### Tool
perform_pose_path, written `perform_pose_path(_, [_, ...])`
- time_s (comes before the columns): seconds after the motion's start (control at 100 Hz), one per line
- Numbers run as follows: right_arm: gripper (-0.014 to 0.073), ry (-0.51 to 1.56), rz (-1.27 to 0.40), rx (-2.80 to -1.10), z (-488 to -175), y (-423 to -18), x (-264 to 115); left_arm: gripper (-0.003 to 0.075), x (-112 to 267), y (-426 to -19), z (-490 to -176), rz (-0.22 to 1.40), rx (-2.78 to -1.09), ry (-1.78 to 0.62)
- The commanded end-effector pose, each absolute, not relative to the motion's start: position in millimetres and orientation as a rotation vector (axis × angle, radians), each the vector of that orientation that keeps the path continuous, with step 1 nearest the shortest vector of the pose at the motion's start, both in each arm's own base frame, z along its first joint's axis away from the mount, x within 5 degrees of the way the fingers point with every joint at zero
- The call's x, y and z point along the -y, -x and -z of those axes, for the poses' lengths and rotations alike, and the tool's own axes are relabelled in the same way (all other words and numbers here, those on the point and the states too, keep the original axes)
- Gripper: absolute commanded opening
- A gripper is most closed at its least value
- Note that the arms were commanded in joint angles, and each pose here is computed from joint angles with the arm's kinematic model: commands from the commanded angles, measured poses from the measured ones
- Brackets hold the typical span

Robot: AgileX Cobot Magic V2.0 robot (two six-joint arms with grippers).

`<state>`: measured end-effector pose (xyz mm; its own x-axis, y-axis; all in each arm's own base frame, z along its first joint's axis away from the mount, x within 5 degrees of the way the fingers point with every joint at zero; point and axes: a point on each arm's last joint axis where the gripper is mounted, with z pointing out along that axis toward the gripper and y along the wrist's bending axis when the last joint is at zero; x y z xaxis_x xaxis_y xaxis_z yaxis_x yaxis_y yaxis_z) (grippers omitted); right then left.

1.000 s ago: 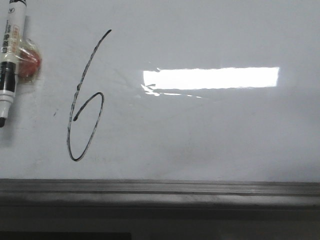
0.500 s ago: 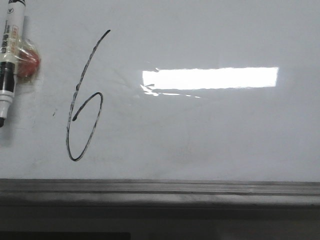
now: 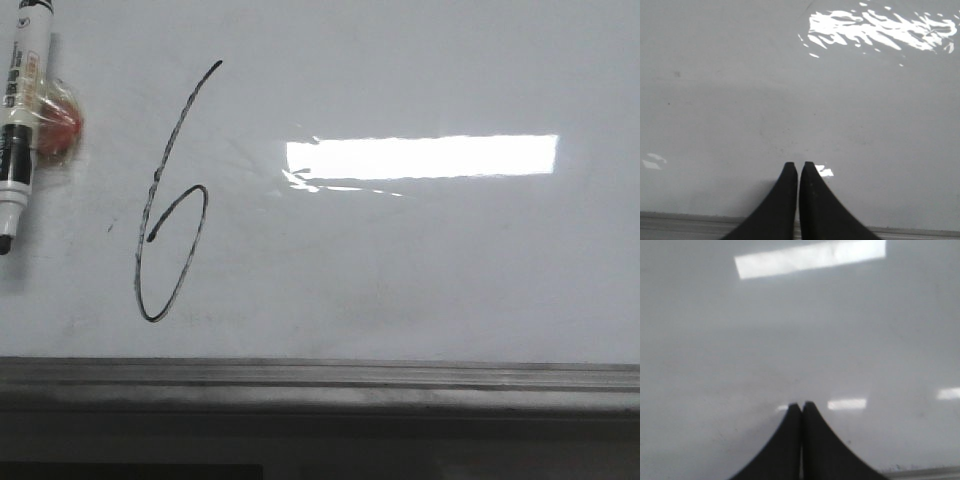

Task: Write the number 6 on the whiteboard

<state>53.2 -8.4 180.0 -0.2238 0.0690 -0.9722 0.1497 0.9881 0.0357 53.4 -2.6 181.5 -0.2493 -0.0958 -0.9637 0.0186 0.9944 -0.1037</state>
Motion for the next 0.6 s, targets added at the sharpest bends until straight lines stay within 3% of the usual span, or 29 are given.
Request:
perform_pose_path(0.0, [-0.0064, -0.132, 0.113, -1.803, -172.9, -52.6, 9.0, -0.0019, 2.6, -53.6, -172.3, 0.122, -1.79, 0.073])
perform_pose_path(0.59, [-0.0064, -0.138, 0.104, -1.803, -172.9, -52.6, 8.7, -0.0019, 2.6, -53.6, -172.3, 0.122, -1.79, 0.073])
